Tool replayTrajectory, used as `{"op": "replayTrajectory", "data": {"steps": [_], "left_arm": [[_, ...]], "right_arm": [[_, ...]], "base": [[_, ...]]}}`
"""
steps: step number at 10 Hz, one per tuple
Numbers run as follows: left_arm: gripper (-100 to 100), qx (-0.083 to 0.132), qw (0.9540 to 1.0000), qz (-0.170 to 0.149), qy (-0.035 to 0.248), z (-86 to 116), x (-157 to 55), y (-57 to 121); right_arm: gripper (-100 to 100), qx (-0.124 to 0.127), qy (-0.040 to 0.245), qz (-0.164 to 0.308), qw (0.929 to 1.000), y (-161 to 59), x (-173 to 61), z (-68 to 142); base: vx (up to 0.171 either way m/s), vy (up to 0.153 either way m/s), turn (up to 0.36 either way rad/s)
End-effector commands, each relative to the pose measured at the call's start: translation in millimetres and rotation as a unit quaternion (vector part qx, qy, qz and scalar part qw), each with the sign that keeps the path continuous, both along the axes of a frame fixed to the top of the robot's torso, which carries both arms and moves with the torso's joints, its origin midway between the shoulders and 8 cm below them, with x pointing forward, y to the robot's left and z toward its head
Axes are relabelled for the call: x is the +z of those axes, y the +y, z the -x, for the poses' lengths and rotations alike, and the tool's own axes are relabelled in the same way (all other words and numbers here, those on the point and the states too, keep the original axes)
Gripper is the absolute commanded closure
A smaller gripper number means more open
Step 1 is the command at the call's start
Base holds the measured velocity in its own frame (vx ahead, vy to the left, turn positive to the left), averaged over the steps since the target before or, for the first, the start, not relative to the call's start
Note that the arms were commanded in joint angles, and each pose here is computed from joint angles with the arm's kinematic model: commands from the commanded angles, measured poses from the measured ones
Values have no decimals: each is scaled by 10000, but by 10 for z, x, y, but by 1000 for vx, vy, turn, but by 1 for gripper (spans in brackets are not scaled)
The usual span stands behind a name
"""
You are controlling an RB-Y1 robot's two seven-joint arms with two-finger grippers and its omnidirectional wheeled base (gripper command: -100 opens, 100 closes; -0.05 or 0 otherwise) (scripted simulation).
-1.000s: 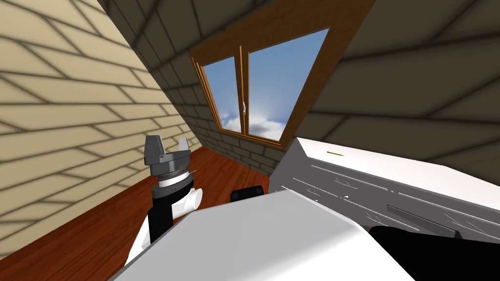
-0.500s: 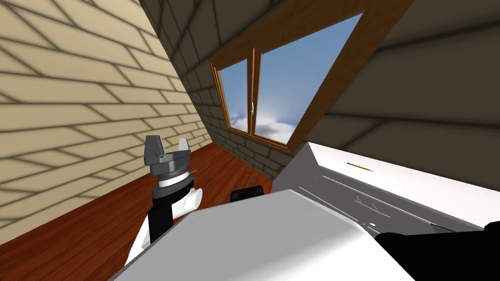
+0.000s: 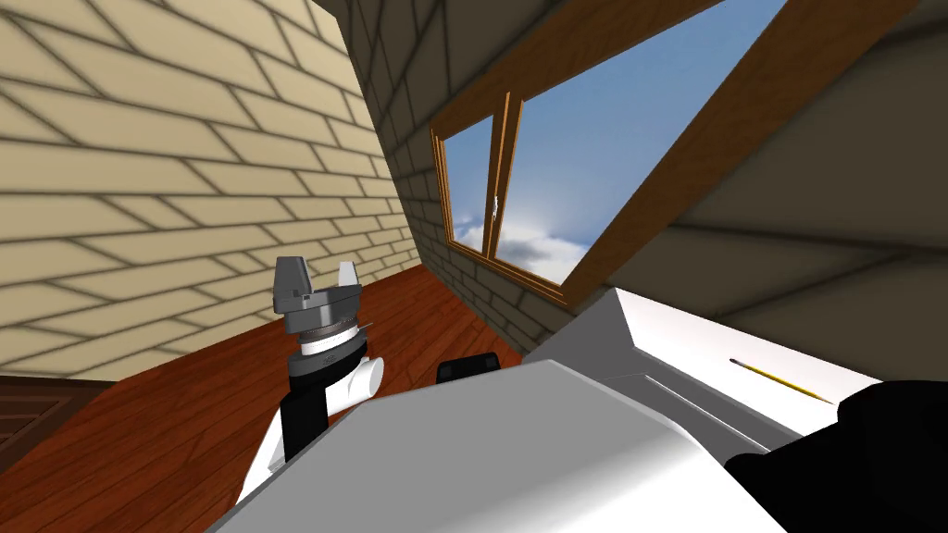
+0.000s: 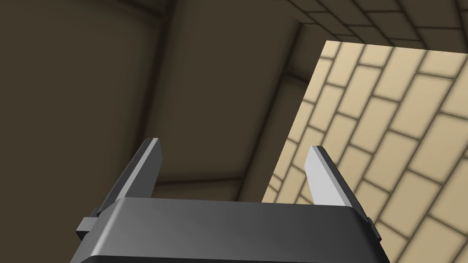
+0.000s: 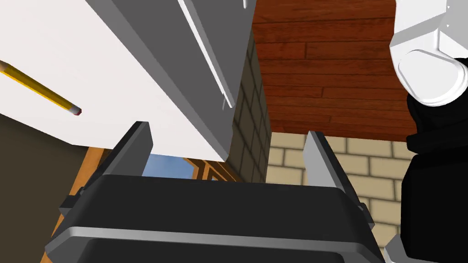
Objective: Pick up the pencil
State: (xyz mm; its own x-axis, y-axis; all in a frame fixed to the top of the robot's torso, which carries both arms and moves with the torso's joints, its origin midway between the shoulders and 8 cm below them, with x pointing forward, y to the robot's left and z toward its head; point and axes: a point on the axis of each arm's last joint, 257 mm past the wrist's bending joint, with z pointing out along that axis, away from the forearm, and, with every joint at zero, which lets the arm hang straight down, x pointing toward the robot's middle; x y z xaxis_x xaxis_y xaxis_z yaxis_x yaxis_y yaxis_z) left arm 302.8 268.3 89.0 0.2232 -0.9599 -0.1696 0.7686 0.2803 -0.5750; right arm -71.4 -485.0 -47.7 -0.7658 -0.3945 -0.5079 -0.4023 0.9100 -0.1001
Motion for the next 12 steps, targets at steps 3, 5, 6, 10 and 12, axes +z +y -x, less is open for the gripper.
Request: {"op": "replayTrajectory", "data": {"steps": [3,5,6,10,12], "left_arm": [[0,1,10000,0,1,0,0,0],[0,1,10000,-1,1,0,0,0],[0,1,10000,-1,1,0,-1,1],[0,1,10000,1,0,0,0,0],[0,1,10000,1,0,0,0,0]], "right_arm": [[-100,235,594,273,9976,-95,103,124],[-100,363,837,381,9951,-143,129,153],[-100,332,776,353,9958,-127,123,142],[-100,319,749,364,9960,-185,2,159],[100,320,746,371,9960,-190,-3,161]], "base": [[36,-160,298],[42,-189,295],[-5,11,28],[0,21,16],[0,0,0]]}}
